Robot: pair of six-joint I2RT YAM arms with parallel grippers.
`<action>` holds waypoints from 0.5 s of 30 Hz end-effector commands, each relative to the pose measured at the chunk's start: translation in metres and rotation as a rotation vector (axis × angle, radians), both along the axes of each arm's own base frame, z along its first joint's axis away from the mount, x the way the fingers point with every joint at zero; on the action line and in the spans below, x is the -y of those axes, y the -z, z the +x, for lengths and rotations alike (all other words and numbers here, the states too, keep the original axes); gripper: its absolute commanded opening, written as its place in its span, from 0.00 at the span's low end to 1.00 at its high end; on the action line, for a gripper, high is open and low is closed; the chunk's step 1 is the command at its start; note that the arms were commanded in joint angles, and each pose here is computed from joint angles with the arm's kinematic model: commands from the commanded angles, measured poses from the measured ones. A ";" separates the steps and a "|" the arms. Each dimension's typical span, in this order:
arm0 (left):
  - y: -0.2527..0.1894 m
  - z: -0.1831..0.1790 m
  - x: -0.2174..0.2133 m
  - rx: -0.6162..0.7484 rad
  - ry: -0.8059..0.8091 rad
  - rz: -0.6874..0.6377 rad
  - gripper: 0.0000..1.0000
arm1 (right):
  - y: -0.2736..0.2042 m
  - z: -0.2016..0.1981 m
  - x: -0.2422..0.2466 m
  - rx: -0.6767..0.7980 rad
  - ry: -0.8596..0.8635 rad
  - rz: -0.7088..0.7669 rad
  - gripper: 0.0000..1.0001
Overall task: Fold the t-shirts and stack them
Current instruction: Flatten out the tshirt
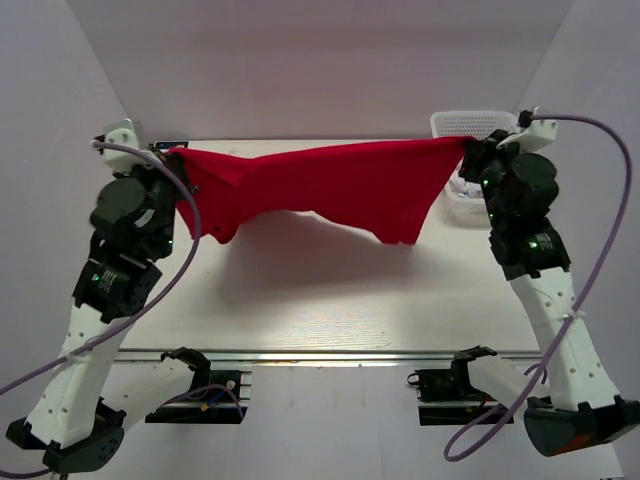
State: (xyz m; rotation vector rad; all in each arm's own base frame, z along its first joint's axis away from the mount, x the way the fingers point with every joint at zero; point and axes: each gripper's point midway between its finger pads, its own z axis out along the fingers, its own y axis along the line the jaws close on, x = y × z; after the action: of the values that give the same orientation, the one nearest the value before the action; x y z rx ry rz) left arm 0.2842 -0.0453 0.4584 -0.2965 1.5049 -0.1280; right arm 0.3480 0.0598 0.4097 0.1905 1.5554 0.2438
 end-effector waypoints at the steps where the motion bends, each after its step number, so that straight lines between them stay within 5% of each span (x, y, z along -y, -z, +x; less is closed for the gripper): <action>1: -0.079 -0.030 -0.009 0.214 0.050 0.063 0.00 | -0.071 -0.030 0.014 0.161 0.023 -0.057 0.00; 15: -0.209 -0.162 -0.018 0.597 0.290 0.217 0.00 | -0.176 -0.191 0.016 0.468 -0.171 -0.176 0.00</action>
State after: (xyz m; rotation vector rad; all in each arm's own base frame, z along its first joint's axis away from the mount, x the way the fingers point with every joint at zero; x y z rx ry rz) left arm 0.1545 -0.0260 0.6446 0.0308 1.0316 -0.2497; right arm 0.1912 0.0432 0.5667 -0.0531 1.1804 0.2650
